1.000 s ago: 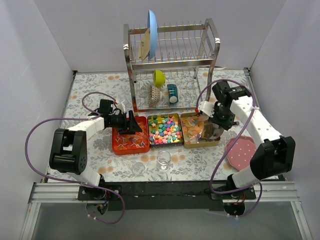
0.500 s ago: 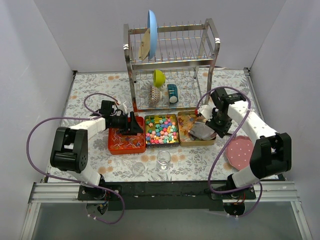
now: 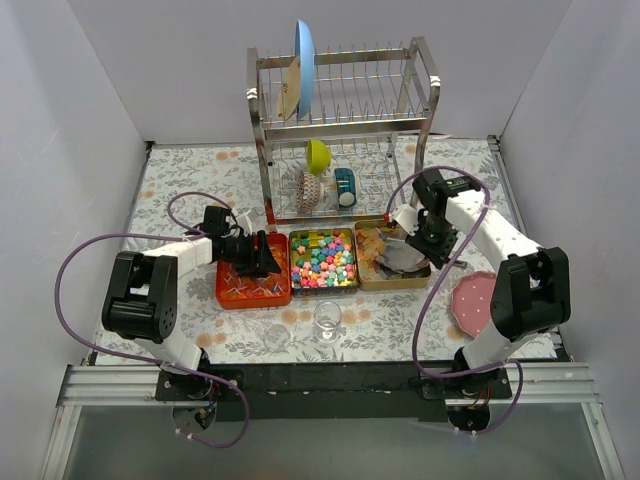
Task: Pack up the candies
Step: Scoop the fake candies from the storage box.
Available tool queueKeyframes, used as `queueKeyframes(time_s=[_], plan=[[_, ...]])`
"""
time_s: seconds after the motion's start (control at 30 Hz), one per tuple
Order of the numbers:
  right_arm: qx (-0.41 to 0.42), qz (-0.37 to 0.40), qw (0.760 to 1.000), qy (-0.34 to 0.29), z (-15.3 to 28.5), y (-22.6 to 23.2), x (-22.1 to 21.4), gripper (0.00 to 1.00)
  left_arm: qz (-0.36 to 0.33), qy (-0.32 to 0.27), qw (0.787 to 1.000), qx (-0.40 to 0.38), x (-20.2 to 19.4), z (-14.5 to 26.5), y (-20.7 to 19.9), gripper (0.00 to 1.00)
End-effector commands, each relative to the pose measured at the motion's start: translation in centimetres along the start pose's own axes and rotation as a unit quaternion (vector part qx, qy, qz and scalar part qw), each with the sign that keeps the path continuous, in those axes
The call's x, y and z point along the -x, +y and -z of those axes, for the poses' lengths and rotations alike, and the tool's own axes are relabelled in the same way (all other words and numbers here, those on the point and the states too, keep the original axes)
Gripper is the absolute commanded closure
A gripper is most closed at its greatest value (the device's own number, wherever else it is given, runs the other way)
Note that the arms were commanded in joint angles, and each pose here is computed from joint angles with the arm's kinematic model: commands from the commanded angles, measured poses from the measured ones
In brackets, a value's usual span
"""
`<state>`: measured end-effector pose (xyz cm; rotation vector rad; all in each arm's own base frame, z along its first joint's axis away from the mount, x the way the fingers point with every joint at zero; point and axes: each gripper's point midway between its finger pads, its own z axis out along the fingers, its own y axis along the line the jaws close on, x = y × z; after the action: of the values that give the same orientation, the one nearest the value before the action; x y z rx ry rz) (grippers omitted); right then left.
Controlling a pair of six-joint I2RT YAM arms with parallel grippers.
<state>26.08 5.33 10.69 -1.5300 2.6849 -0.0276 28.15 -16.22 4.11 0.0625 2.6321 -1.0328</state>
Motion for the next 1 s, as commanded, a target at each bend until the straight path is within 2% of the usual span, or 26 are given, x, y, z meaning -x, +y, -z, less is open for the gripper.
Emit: queueKeyframes(time_s=[0.0, 0.17, 0.27, 0.43, 0.5, 0.67, 0.8, 0.87, 0.97], plan=[[-0.015, 0.022, 1.000, 0.001, -0.3, 0.4, 1.7, 0.99, -0.019, -0.001, 1.000, 0.013, -0.4, -0.2, 0.1, 0.47], [-0.043, 0.106, 0.993, 0.014, -1.0, 1.0, 3.6, 0.99, -0.023, 0.010, 1.000, 0.009, -1.1, -0.8, -0.2, 0.48], [-0.063, 0.126, 0.990, 0.014, -1.3, 0.1, 4.3, 0.99, -0.022, 0.016, 1.000, 0.007, -1.3, -1.0, -0.2, 0.48], [-0.023, 0.081, 0.996, 0.006, -1.9, 0.3, 5.4, 0.99, -0.022, 0.020, 1.000, 0.008, -1.1, -1.5, 0.1, 0.49], [0.010, 0.053, 0.998, -0.023, -1.9, 0.9, 6.4, 0.99, -0.023, 0.024, 0.999, 0.008, -1.2, -1.7, 0.4, 0.50], [0.044, 0.037, 0.998, -0.031, -2.0, 2.2, 6.9, 0.99, -0.020, 0.030, 0.999, -0.008, -1.5, -1.9, -0.1, 0.51], [0.048, 0.048, 0.996, -0.048, -0.9, 3.0, 8.1, 0.99, -0.020, 0.031, 0.999, -0.024, -1.5, -1.9, -0.7, 0.51], [0.030, 0.084, 0.995, -0.043, -0.6, 3.4, 8.5, 0.99, -0.021, 0.030, 0.999, -0.026, -1.5, -2.0, -0.8, 0.51], [0.012, 0.092, 0.995, -0.033, -1.4, 3.2, 9.0, 0.99, -0.021, 0.029, 0.999, -0.026, -1.3, -2.1, -0.7, 0.51]])
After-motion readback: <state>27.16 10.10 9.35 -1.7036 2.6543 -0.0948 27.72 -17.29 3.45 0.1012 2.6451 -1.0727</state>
